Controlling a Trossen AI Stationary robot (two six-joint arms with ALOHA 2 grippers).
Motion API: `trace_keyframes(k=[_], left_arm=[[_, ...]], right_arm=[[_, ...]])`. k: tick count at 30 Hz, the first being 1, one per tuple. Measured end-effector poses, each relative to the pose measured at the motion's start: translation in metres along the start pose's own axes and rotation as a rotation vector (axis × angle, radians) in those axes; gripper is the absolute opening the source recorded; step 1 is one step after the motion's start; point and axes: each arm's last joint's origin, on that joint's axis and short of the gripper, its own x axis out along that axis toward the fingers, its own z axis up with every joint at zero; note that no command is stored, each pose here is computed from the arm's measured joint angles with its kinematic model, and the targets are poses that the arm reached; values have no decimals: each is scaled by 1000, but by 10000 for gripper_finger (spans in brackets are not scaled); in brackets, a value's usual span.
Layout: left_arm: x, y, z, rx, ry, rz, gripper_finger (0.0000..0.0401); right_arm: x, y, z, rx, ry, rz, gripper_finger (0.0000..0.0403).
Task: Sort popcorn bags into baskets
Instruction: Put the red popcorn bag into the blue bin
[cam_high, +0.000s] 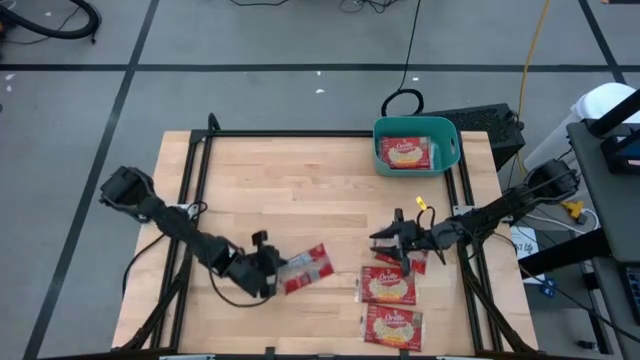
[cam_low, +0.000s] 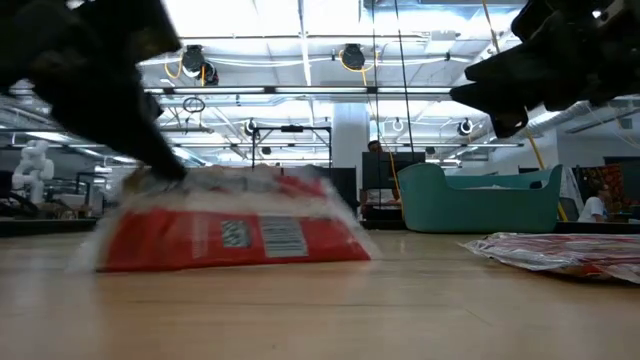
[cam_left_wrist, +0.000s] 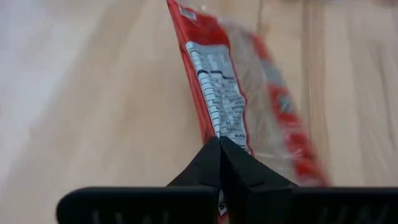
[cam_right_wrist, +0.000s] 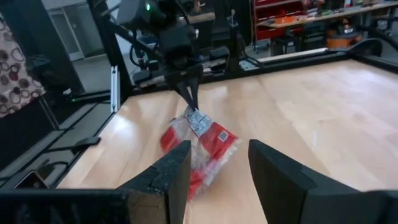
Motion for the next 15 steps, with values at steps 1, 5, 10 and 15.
trace_keyframes(k=[1,5,10,15], left_arm=[[-2,4,6,5,-21,0,3],[-6,21,23,34,-69,23,3],[-11,37,38,97,-111,38,2],[-11,51,46,140,-110,25,2]], right_arm=[[0,-1,0,-2,-3,-5,155],[2,-5,3,-4,-18,-24,155],[2,-8,4,-26,-31,-65,155],[11,-7,4,-66,-30,-147,155]])
